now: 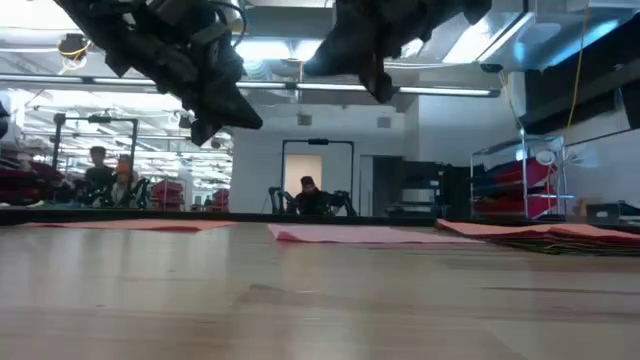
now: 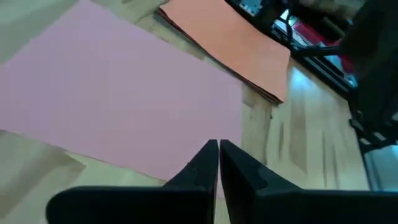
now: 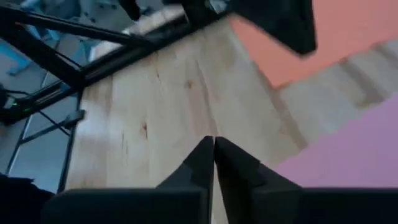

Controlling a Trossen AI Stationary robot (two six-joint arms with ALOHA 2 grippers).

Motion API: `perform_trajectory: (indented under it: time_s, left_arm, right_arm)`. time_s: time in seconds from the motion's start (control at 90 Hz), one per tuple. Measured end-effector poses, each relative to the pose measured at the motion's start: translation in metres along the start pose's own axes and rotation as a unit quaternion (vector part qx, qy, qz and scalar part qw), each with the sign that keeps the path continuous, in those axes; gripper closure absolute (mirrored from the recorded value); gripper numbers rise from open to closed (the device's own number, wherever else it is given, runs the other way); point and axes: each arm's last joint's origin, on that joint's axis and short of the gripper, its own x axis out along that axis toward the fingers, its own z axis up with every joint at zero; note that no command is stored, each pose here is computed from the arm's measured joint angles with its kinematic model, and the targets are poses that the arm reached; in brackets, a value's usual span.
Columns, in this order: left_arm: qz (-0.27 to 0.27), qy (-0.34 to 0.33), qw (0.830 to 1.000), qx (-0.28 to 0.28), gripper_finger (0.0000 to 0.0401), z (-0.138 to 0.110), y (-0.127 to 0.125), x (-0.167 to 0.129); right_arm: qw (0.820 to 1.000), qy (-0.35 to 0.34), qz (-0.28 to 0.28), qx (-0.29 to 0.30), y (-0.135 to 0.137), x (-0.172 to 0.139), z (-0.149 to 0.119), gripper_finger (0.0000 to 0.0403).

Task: Organize paper
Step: Move the pink color paper to the bottom left of the table

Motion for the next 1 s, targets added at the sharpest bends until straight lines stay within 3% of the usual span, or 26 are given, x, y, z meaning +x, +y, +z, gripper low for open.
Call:
perform_trajectory:
  time_s: [0.278, 0.522, 0.711, 1.0]
  left_arm:
    - [0.014, 0.055, 0.998, 0.037, 0.0401, -0.008, -0.007, 0.040]
    - [0.016, 0.096, 0.992, 0.083, 0.0401, -0.001, -0.015, 0.087]
    - [0.025, 0.141, 0.985, 0.096, 0.0401, -0.006, -0.013, 0.119]
    - [0.028, 0.192, 0.976, 0.100, 0.0401, -0.023, -0.018, 0.133]
  right_arm:
    - [0.999, -0.014, -0.046, -0.018, -0.022, -0.058, 0.024, 0.0402]
    - [0.995, 0.027, -0.096, -0.018, -0.041, -0.096, 0.024, 0.0402]
    - [0.992, 0.053, -0.111, -0.023, -0.049, -0.109, 0.021, 0.0403]
    - [0.990, 0.069, -0.109, -0.049, -0.055, -0.114, 0.021, 0.0403]
